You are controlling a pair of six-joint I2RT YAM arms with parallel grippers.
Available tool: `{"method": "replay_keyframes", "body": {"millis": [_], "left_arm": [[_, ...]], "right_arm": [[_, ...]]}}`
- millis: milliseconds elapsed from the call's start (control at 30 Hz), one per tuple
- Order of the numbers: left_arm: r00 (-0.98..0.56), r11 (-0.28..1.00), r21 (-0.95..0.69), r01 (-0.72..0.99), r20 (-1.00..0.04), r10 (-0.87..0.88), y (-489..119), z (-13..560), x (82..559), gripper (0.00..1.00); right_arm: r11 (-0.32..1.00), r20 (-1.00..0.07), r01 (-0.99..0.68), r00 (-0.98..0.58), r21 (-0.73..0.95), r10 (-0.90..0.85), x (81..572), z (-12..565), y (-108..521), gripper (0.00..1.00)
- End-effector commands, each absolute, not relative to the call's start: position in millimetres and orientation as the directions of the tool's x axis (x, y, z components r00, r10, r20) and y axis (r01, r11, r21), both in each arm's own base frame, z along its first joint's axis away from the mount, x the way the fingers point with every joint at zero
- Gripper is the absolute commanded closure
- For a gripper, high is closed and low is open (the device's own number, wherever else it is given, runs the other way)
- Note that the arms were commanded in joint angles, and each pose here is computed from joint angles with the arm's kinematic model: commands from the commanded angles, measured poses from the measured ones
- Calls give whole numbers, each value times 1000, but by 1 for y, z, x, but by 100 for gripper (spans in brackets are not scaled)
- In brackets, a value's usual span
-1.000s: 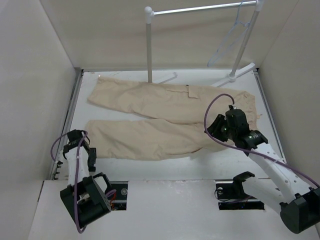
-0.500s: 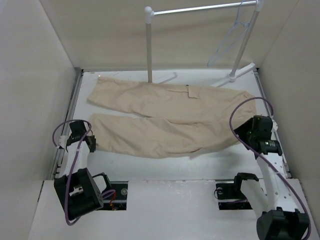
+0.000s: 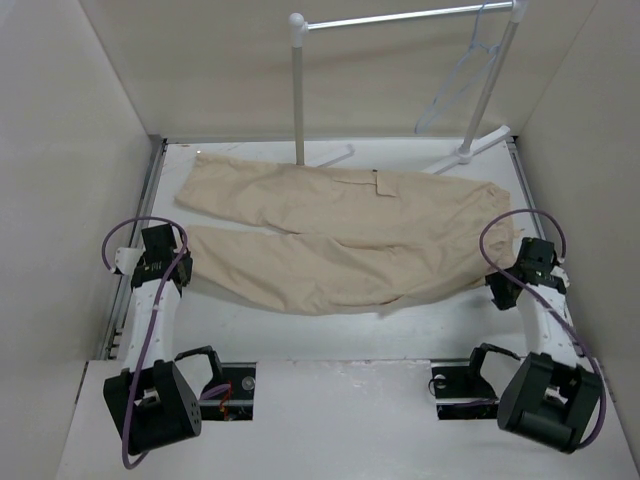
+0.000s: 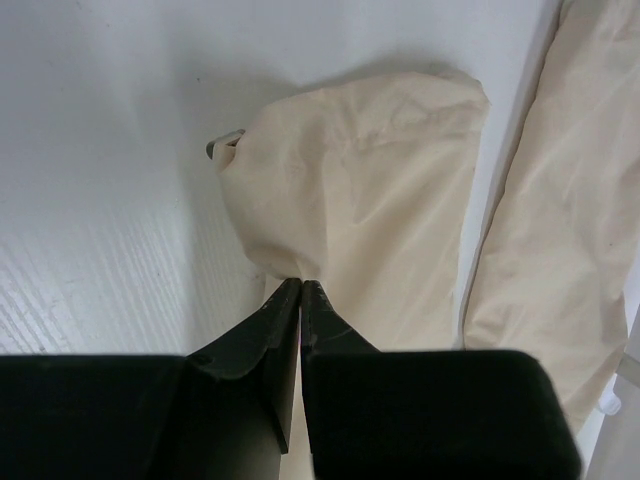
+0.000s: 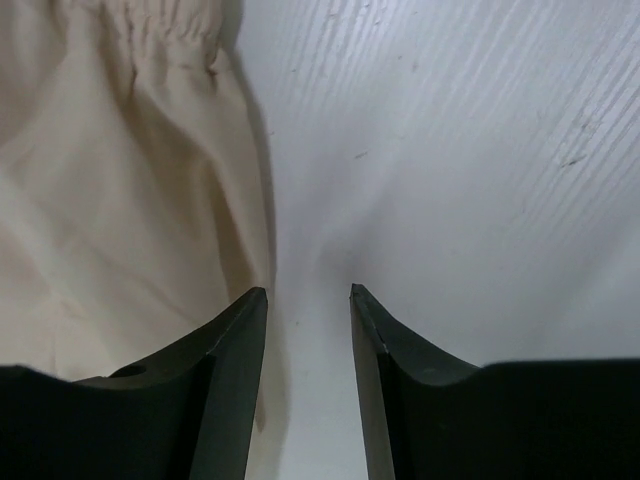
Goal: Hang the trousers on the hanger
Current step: Fold the trousers at the center of the board.
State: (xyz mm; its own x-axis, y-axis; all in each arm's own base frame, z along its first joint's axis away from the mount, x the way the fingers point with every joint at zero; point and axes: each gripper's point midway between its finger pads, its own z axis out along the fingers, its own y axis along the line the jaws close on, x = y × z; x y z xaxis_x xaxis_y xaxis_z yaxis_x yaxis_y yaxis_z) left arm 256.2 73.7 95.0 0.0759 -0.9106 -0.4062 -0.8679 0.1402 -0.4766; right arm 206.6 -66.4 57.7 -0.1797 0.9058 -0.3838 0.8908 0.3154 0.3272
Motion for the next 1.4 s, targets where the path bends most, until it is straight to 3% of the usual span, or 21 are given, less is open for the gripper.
{"method": "replay_keyframes", "body": {"millis": [0, 400, 467, 567, 600, 633, 1033, 1233, 1367], "left_arm": [[105, 147, -513, -846, -431, -896, 78, 115, 261, 97], [108, 154, -514, -844, -444, -890, 79, 119, 260, 97], [112, 149, -507, -849, -449, -886, 82, 117, 259, 98], [125, 137, -501, -854, -455, -882, 86, 118, 257, 98], [135, 132, -504, -853, -459, -878, 89, 122, 256, 99], [141, 132, -504, -853, -468, -872, 93, 127, 254, 99], [199, 165, -439, -883, -670, -715, 142, 222, 221, 100], [171, 245, -430, -869, -725, -667, 147, 257, 284, 100], [163, 305, -452, -838, -742, -651, 152, 269, 365, 100]], "right_arm": [[285, -421, 887, -116, 364, 900, 236, 65, -86, 53], [320, -393, 872, -164, 371, 905, 285, 42, -80, 58], [320, -379, 876, -176, 360, 909, 284, 34, -77, 70], [320, -379, 876, -176, 360, 909, 284, 34, -77, 70], [316, -345, 878, -189, 359, 919, 276, 27, -69, 95], [321, -355, 871, -186, 372, 916, 273, 33, -68, 96], [497, -515, 744, -241, 446, 823, 230, 124, -37, 100], [521, -564, 718, -216, 461, 797, 255, 149, -45, 100], [503, -557, 725, -198, 470, 806, 289, 164, -58, 100]]}}
